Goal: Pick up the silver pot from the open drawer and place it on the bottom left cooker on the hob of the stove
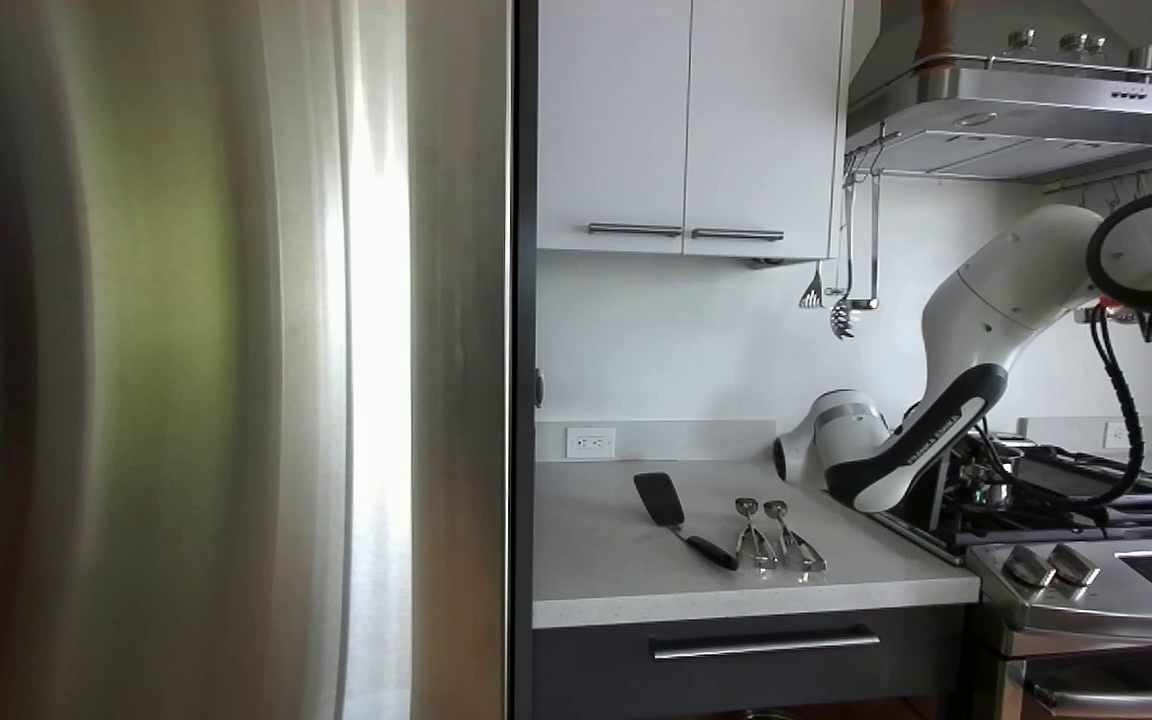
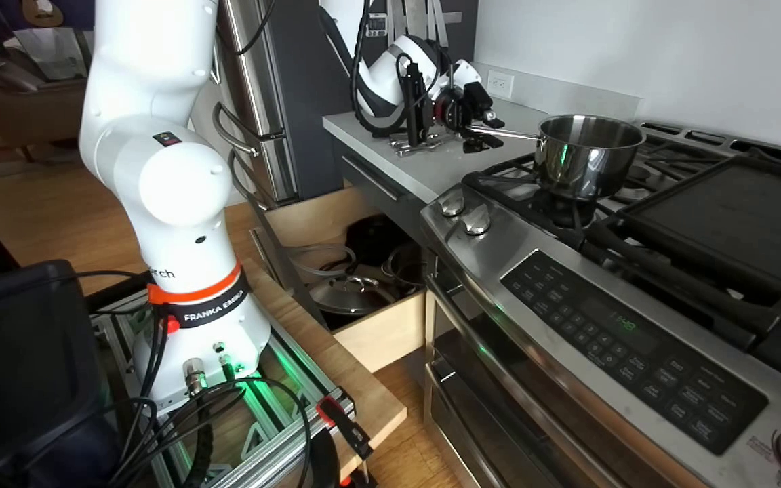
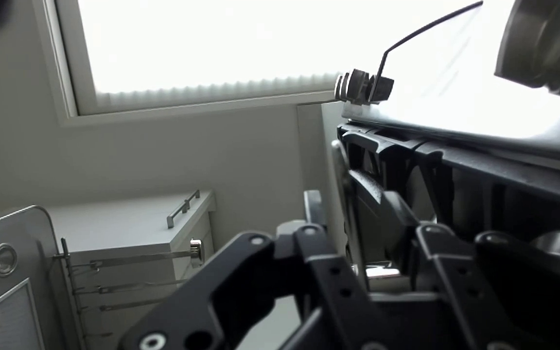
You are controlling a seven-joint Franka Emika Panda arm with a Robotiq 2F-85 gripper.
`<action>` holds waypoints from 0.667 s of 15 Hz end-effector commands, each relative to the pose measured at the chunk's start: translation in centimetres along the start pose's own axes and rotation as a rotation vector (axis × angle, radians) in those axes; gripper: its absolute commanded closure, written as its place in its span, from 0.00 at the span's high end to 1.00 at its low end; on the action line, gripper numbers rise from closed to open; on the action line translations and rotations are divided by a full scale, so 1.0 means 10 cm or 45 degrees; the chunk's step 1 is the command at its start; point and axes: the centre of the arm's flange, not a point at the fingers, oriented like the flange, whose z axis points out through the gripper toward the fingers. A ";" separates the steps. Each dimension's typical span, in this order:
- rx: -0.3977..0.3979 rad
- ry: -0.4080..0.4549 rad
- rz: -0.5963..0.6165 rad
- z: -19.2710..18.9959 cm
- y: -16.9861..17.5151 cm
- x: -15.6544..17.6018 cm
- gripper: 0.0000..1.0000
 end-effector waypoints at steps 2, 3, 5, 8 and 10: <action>-0.004 0.012 -0.002 -0.05 0.05 -0.01 0.75; 0.012 0.030 -0.011 -0.11 0.04 -0.04 0.81; 0.035 0.064 -0.018 -0.24 0.04 -0.09 0.97; 0.047 0.131 -0.031 -0.52 0.04 -0.20 1.00; 0.062 0.178 -0.031 -0.71 0.06 -0.28 1.00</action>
